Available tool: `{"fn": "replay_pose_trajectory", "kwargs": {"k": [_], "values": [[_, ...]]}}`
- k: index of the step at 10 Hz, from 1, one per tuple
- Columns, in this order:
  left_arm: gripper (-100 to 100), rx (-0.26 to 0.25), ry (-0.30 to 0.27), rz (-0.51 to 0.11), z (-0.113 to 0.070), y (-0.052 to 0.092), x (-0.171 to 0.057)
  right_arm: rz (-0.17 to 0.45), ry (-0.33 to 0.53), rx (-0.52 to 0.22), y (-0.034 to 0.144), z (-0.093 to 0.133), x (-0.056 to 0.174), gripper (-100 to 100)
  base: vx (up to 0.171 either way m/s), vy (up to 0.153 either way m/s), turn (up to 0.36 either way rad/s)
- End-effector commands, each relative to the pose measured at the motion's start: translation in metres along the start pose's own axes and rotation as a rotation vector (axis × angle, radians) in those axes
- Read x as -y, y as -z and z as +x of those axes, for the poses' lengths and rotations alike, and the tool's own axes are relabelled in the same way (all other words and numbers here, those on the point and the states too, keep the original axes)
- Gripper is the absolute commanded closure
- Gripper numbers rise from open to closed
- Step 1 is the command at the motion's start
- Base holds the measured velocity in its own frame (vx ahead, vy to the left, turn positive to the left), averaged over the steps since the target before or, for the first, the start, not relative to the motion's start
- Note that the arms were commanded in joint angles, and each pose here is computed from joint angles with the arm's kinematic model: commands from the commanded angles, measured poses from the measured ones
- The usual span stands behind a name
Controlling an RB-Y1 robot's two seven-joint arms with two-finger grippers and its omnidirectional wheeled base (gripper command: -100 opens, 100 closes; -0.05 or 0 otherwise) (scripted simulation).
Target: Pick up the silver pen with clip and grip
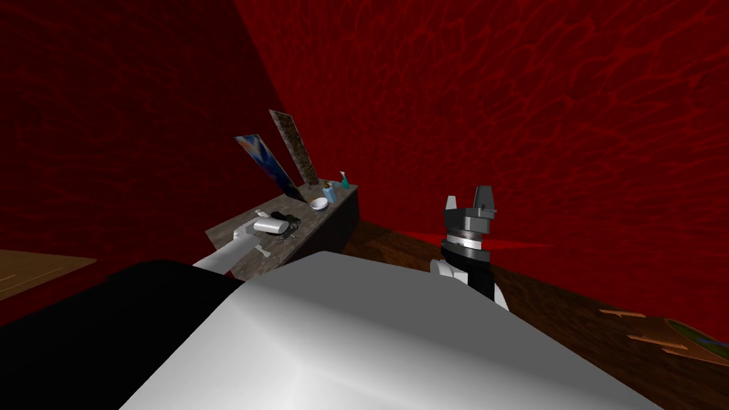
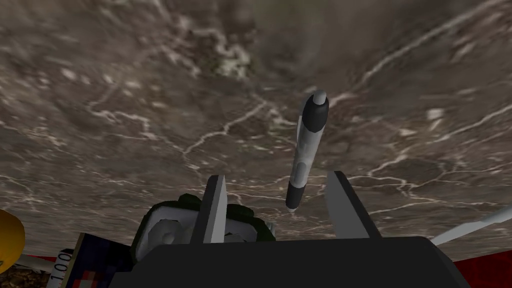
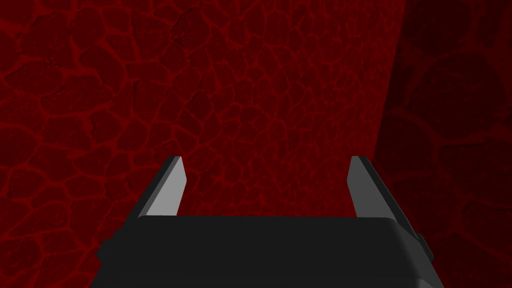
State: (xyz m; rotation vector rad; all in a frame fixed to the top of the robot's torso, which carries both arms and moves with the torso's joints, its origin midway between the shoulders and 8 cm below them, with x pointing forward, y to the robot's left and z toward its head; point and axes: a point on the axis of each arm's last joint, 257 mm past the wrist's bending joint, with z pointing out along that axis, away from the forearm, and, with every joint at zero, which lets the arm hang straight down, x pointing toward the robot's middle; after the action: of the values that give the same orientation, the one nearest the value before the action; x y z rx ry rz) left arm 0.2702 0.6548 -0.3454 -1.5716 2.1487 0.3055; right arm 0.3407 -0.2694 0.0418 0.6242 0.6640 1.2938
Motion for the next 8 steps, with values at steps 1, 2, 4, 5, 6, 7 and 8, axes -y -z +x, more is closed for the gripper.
{"fn": "replay_pose_trajectory", "kwargs": {"k": [1,2,4,5,6,7,8], "values": [[100,0.000,0.000,0.000,0.000,0.000,0.000,0.000,0.000,0.000,0.000,0.000,0.000,0,-0.007,0.001,0.026],[100,-0.001,0.001,-0.004,0.001,-0.001,-0.002,0.000,0.000,0.000,0.000,0.000,0.000,0,0.000,0.000,0.000],[100,-0.002,0.002,-0.003,0.001,-0.001,-0.002,0.000,0.000,0.000,0.000,0.000,0.000,0,0.000,0.000,0.000],[0,-0.002,0.002,-0.003,0.001,-0.001,-0.002,0.000,0.000,0.000,0.000,0.000,0.000,0,0.000,0.000,0.000],[100,-0.002,-0.026,0.014,0.006,0.005,0.009,0.000,0.000,0.000,0.000,0.000,0.000,0,0.056,0.019,0.254],[100,-0.004,-0.041,0.021,0.010,0.009,0.013,0.000,0.000,0.000,0.000,0.000,0.000,0,0.105,0.010,0.313],[100,-0.006,-0.060,0.033,0.014,0.013,0.019,0.000,0.000,0.000,0.000,0.000,0.000,0,0.103,0.003,0.220]]}}
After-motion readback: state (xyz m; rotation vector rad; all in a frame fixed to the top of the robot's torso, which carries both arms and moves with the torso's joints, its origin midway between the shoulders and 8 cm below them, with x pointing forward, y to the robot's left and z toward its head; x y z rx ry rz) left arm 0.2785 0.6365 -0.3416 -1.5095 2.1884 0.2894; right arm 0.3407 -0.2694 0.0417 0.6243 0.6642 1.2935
